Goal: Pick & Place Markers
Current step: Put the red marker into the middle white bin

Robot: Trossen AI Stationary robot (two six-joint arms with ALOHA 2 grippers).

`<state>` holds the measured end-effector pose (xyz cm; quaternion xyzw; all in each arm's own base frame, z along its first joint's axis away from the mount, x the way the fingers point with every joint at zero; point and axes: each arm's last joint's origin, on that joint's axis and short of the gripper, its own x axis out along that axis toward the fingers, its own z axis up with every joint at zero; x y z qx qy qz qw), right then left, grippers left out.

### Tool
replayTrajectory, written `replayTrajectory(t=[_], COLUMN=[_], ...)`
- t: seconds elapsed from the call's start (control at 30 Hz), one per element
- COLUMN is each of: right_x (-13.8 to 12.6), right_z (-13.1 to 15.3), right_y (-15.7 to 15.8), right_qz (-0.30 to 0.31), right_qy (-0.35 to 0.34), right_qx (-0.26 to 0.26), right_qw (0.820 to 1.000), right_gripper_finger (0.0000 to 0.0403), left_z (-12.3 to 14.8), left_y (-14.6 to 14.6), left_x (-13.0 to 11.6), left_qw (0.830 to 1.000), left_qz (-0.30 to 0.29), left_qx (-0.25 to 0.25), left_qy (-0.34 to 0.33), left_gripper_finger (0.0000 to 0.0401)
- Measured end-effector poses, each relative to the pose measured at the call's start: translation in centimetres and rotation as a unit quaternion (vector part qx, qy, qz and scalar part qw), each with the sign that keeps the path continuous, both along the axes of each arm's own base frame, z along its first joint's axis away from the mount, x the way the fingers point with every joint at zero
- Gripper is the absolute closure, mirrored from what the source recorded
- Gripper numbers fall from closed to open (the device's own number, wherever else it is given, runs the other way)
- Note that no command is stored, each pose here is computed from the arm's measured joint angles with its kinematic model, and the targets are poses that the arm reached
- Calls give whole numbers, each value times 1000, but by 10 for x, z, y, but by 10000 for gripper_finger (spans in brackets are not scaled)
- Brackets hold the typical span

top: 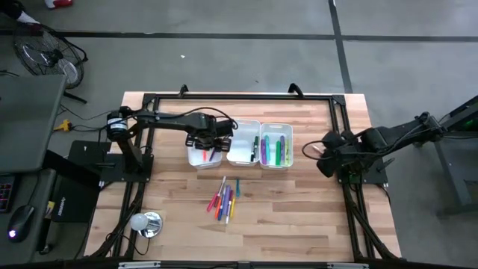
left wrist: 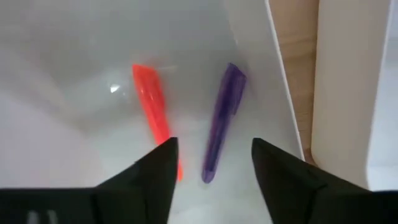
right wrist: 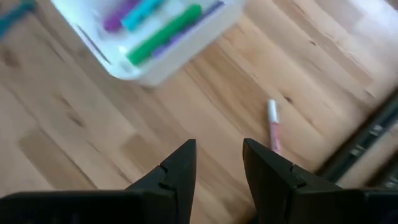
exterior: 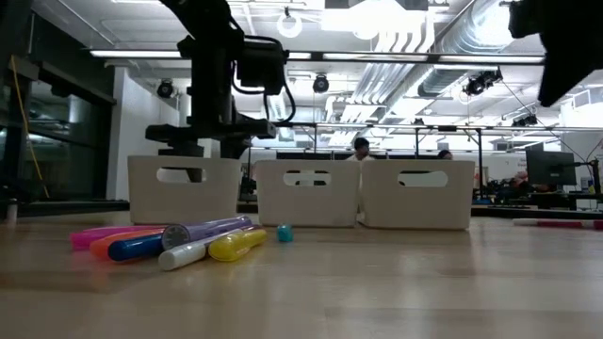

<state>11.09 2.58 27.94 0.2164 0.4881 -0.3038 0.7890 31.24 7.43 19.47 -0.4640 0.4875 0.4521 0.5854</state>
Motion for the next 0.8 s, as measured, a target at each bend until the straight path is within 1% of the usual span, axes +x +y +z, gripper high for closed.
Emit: replayTrajectory(t=[0.13, 0.3, 0.37, 0.57, 0.7, 0.8], right_x=[-5, -4, -2, 4, 0, -1], right_z=[-2, -6, -13, -39, -50, -51], right_y=[-1, -7, -12, -31, -42, -49], right_qz=[22, 15, 14, 16, 8, 29], right_qy=[38, 52, 48, 9, 21, 35], right_qx=[-1, -2, -1, 54, 61, 60], right_qw=[999, 999, 999, 998, 998, 997], right_gripper_finger=[281, 281, 281, 281, 281, 281], left_z=[1, 12, 20, 54, 74, 85], left_y=[0, 0, 2, 6, 8, 9], left_x=[0, 3, 8, 17, 21, 24], left_qw=[1000, 1000, 999, 996, 994, 991], left_qz=[-4, -12, -23, -47, -59, -67], left_qx=[-3, 1, 11, 56, 75, 86], left_qy=[-3, -14, -29, -46, -56, -73], left_gripper_finger=[176, 172, 172, 172, 172, 172])
